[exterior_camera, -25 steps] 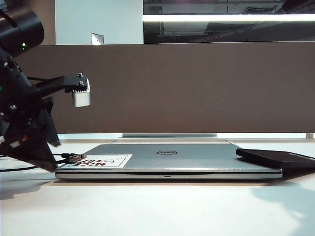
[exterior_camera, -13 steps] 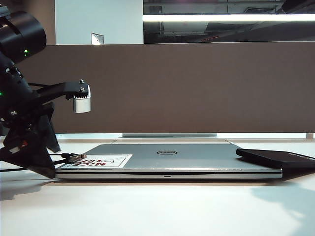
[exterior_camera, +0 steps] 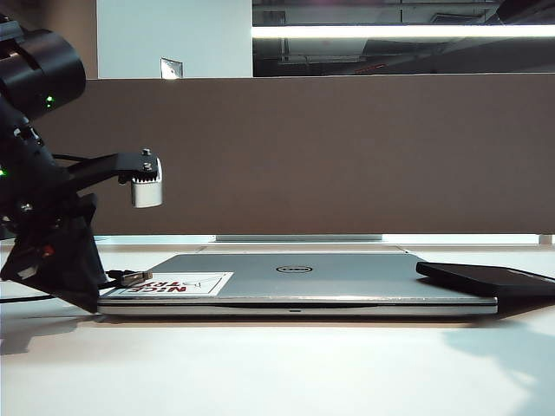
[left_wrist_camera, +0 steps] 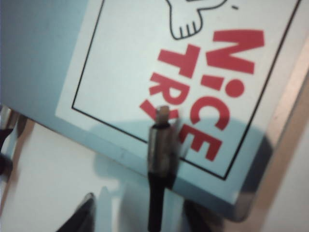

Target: Pick up the charging cable and the phone, plug the charging cable into the charging port on the phone, and finally place them back on the table.

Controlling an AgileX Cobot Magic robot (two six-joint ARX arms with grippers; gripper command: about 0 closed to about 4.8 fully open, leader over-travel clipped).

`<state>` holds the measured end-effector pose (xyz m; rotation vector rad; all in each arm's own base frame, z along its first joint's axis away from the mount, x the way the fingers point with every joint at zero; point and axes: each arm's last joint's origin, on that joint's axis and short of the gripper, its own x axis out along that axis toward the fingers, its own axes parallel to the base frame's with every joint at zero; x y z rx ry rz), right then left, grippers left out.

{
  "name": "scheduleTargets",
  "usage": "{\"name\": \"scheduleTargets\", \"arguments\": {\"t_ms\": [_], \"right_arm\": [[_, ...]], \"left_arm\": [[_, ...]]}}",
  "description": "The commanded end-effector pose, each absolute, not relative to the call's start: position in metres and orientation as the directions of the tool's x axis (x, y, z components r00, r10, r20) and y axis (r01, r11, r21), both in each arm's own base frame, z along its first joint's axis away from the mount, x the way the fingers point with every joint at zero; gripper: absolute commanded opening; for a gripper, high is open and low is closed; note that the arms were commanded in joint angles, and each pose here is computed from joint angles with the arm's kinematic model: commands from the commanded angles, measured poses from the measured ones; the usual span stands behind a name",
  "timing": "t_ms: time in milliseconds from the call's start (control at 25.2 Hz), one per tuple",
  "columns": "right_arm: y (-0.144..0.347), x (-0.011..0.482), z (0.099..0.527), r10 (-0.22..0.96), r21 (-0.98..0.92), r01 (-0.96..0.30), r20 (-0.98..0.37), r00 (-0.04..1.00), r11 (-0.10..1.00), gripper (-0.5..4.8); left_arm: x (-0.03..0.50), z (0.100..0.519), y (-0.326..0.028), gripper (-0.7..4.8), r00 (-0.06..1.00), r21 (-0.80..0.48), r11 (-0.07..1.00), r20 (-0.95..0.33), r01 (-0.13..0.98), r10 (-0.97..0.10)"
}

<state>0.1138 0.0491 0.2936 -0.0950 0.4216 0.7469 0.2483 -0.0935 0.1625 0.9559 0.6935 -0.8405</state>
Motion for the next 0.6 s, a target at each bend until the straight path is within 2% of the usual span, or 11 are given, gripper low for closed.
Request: {"name": "scheduleTargets", "arguments": {"t_ms": [40, 318, 397, 437, 477, 596], "right_arm": [[0.0491, 0.1140, 0.2968, 0.643, 0.048, -0.681, -0.384, 0.663, 0.731, -0.06], [0.0492, 0.1142, 0.2967, 0.643, 0.049, -0.681, -0.385, 0.662, 0.731, -0.06], [0.0492, 0.1143, 0.2967, 0.643, 0.049, -0.681, -0.385, 0.662, 0.731, -0.06], [0.0492, 0.1143, 0.2967, 0.642, 0.049, -0.681, -0.386, 0.662, 0.731, -0.06], [0.0492, 0.1142, 0.2967, 0.642, 0.049, -0.680, -0.385, 0.663, 0.731, -0.06], [0.0492, 0.1143, 0.2967, 0.643, 0.049, -0.681, -0.385, 0.662, 0.731, -0.06]], "left_arm": [[0.2478, 0.1644, -0.0983, 2.37, 0.509, 0.422, 0.305, -0.800, 0.854, -0.318], [0.2461, 0.1647, -0.1040, 2.36, 0.506, 0.426, 0.286, -0.796, 0.858, -0.332], [0.2462, 0.1648, -0.1041, 1.60, 0.507, 0.427, 0.287, -0.796, 0.858, -0.332], [0.2464, 0.1650, -0.1042, 0.37, 0.509, 0.429, 0.287, -0.794, 0.856, -0.333], [0.2467, 0.1652, -0.1043, -0.08, 0.512, 0.431, 0.289, -0.791, 0.855, -0.333], [0.2476, 0.1660, -0.1046, -0.08, 0.522, 0.440, 0.291, -0.783, 0.850, -0.338]]}}
